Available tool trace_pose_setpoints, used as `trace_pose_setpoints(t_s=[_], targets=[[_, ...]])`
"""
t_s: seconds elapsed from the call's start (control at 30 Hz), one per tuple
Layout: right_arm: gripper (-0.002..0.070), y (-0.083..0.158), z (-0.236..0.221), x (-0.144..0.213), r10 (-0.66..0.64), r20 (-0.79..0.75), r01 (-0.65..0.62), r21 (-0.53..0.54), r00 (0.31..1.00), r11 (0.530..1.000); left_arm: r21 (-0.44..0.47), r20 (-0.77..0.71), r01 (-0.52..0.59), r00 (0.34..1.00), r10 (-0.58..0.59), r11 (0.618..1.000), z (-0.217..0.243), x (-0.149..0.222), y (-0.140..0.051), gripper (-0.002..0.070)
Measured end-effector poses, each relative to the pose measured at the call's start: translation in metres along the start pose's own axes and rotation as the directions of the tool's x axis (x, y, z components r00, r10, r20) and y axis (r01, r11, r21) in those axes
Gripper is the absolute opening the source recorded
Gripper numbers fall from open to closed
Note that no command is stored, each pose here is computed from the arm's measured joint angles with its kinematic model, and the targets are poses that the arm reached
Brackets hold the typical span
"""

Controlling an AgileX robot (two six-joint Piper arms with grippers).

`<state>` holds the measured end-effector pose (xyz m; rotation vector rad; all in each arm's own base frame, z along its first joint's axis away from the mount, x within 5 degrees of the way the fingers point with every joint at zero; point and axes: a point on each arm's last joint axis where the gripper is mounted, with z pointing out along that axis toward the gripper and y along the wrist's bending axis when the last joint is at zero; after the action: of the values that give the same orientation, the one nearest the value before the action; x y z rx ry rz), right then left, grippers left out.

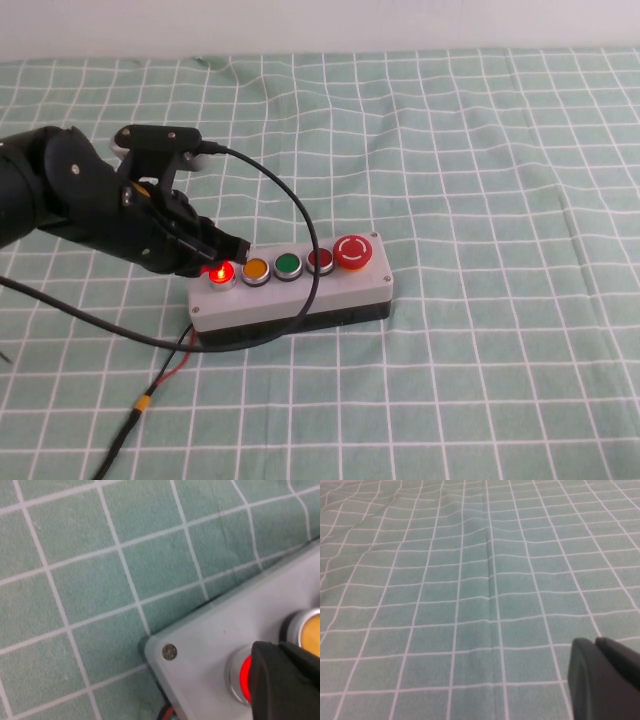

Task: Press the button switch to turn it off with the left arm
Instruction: Press the button to turn off

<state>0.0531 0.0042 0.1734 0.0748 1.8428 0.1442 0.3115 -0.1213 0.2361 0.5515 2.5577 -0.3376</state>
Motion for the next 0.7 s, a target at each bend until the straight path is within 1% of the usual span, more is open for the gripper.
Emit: trace_pose_setpoints(t_s=[0.23,0.43,0.53,0.6,0.7], targets=[[-0.0017,0.0,0.0,0.0,0.0,0.0,0.0,0.0,1.0,1.0,0.0,0.0,0.011,1.0,-0.011,1.0,0.007,-0.003,0.002,-0.0002],[-0.0017,0.0,0.0,0.0,0.0,0.0,0.0,0.0,1.0,1.0,0.001,0.01,0.011,1.0,-0.011,1.0,0.004,-0.004,0.001,-0.0002],[-0.0017,0.0,0.0,0.0,0.0,0.0,0.0,0.0,1.0,1.0,-0.002,0.025,-0.003,1.0,0.003,1.0,-0.008,-0.004,-0.001,-0.0002],[-0.0017,0.0,0.0,0.0,0.0,0.0,0.0,0.0,1.0,1.0,0.001,0.043,-0.014,0.999,0.014,1.0,-0.025,-0.002,-0.005,-0.0002],[-0.0017,0.0,0.0,0.0,0.0,0.0,0.0,0.0,1.0,1.0,-0.006,0.141,-0.04,0.989,0.04,0.999,-0.062,-0.004,-0.013,-0.0002]])
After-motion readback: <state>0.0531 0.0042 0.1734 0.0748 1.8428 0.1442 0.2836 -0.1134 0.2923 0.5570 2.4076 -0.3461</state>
